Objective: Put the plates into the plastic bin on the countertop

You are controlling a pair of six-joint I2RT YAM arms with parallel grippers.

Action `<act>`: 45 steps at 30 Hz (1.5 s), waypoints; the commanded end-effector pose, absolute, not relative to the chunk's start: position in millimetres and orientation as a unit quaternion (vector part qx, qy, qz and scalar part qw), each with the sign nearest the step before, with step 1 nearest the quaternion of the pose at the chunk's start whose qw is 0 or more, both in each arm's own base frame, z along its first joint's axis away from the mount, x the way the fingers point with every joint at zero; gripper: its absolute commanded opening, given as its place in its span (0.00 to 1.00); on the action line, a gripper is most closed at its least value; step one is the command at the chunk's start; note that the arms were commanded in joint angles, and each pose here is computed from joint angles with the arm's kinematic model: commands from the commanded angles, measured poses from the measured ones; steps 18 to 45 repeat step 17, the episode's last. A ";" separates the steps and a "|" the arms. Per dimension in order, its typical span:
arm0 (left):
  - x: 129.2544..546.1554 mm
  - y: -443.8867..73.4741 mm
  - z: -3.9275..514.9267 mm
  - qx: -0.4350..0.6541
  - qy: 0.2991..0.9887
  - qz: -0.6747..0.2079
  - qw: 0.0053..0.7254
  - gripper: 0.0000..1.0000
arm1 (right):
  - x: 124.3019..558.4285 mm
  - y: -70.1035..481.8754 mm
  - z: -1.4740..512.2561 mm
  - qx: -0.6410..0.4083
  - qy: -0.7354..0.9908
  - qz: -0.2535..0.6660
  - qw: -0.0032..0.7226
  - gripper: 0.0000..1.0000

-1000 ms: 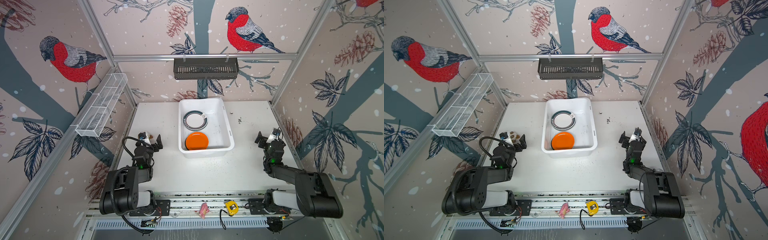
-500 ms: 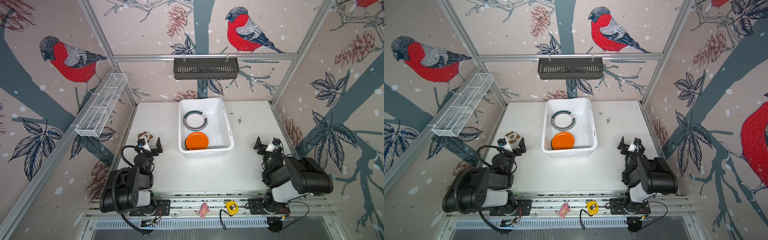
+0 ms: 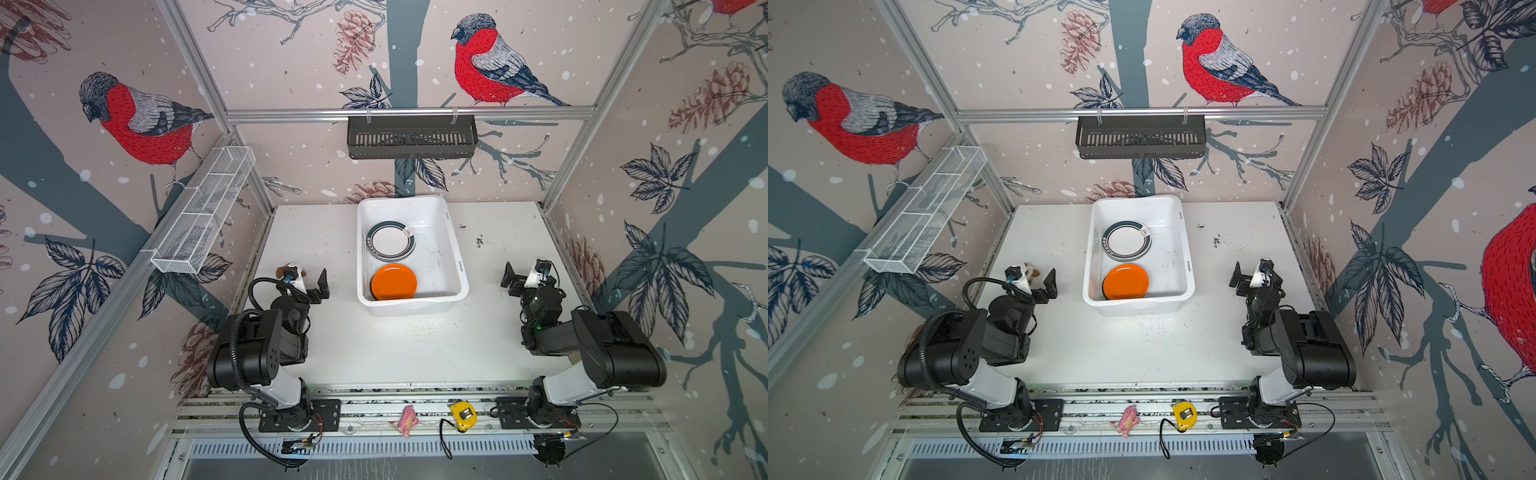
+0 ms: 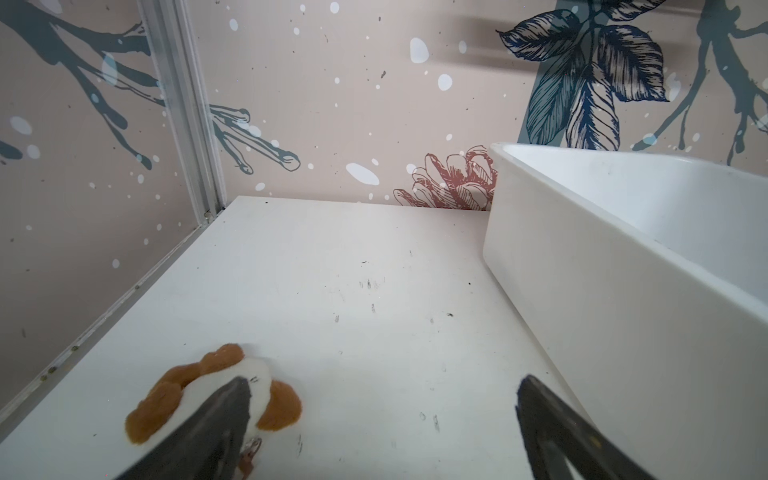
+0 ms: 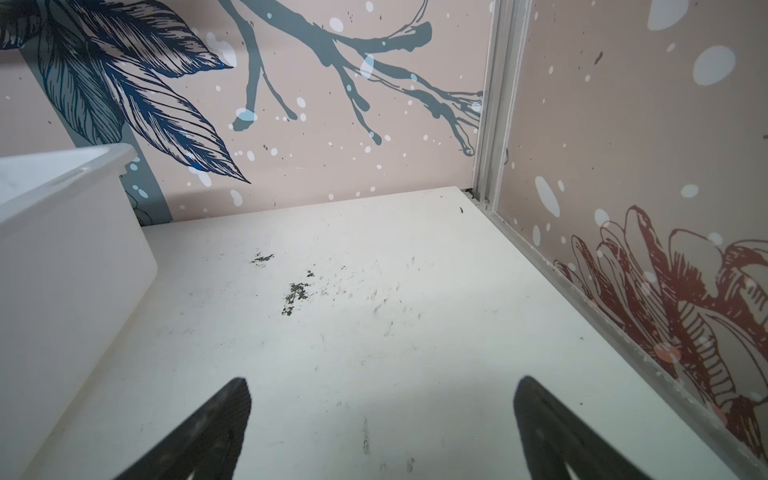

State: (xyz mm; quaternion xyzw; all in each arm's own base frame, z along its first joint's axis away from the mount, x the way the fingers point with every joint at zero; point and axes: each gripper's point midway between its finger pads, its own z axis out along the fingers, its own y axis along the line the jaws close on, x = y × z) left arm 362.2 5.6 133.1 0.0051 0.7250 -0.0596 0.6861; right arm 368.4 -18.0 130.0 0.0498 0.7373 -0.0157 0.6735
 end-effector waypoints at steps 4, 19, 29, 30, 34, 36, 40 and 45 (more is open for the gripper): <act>368.3 -5.9 133.7 0.043 0.729 -0.064 0.681 0.99 | 369.6 -16.7 130.9 0.043 0.737 -0.021 0.674 0.99; 371.1 -6.0 132.1 0.041 0.733 -0.057 0.677 0.99 | 369.4 -16.4 130.6 0.042 0.737 -0.021 0.674 1.00; 371.1 -6.0 132.1 0.041 0.733 -0.057 0.677 0.99 | 369.4 -16.4 130.6 0.042 0.737 -0.021 0.674 1.00; 371.1 -6.0 132.1 0.041 0.733 -0.057 0.677 0.99 | 369.4 -16.4 130.6 0.042 0.737 -0.021 0.674 1.00; 371.1 -6.0 132.1 0.041 0.733 -0.057 0.677 0.99 | 369.4 -16.4 130.6 0.042 0.737 -0.021 0.674 1.00; 371.1 -6.0 132.1 0.041 0.733 -0.057 0.677 0.99 | 369.4 -16.4 130.6 0.042 0.737 -0.021 0.674 1.00; 371.1 -6.0 132.1 0.041 0.733 -0.057 0.677 0.99 | 369.4 -16.4 130.6 0.042 0.737 -0.021 0.674 1.00; 371.1 -6.0 132.1 0.041 0.733 -0.057 0.677 0.99 | 369.4 -16.4 130.6 0.042 0.737 -0.021 0.674 1.00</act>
